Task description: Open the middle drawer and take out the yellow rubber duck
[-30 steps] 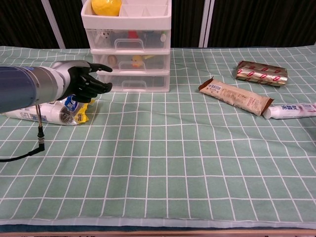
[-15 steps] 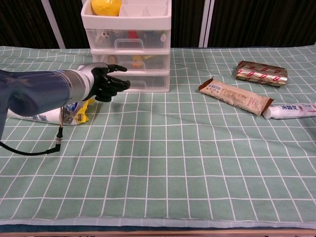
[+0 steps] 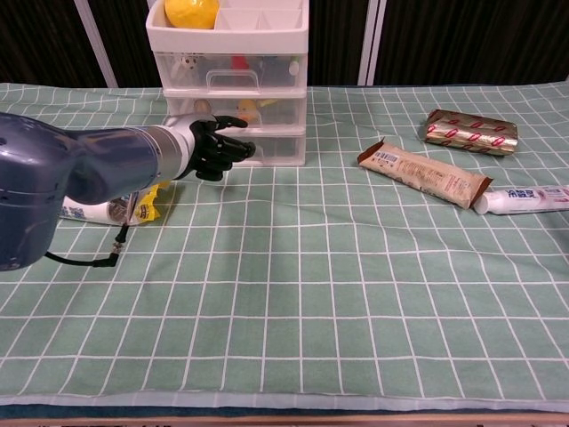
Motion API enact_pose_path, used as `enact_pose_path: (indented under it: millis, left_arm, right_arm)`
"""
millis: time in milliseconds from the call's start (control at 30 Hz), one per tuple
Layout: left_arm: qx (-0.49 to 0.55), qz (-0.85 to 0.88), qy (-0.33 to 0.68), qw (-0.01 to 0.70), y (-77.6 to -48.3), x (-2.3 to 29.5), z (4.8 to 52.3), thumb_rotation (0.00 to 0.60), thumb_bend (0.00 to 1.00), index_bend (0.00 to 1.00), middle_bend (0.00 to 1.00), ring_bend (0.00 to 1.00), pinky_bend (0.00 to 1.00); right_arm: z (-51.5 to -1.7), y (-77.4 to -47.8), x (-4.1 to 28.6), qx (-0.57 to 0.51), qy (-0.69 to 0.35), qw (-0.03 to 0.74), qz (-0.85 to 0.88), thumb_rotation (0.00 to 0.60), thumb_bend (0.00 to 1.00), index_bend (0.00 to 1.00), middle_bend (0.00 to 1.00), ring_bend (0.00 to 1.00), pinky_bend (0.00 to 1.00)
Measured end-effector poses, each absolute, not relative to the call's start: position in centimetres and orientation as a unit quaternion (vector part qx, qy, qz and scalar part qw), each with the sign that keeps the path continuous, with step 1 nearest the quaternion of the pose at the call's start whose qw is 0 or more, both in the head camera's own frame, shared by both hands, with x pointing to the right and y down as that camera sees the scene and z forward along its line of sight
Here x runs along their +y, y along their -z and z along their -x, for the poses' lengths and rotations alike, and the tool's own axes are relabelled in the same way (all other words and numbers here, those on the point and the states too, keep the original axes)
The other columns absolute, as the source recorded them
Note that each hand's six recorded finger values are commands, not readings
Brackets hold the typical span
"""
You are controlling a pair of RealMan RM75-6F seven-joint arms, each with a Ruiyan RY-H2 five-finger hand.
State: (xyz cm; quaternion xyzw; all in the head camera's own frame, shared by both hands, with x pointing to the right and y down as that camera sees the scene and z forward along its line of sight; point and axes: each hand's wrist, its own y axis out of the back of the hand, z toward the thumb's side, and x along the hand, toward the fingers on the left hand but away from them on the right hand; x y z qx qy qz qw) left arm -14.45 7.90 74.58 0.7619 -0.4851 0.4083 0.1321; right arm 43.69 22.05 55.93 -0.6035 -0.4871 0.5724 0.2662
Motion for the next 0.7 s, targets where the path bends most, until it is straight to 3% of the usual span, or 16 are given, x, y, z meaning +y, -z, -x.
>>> enact_pose_path:
  millis: [700]
  left_arm:
    - [-0.485, -0.767, -0.388, 0.163, -75.7, 7.3, 12.5, 0.600, 0.55, 0.18, 0.96, 0.97, 1.00]
  right_arm:
    - [-43.7, -56.0, 22.0, -0.489, -0.573, 0.260, 0.604, 0.600, 0.04, 0.00, 0.00, 0.00, 0.22]
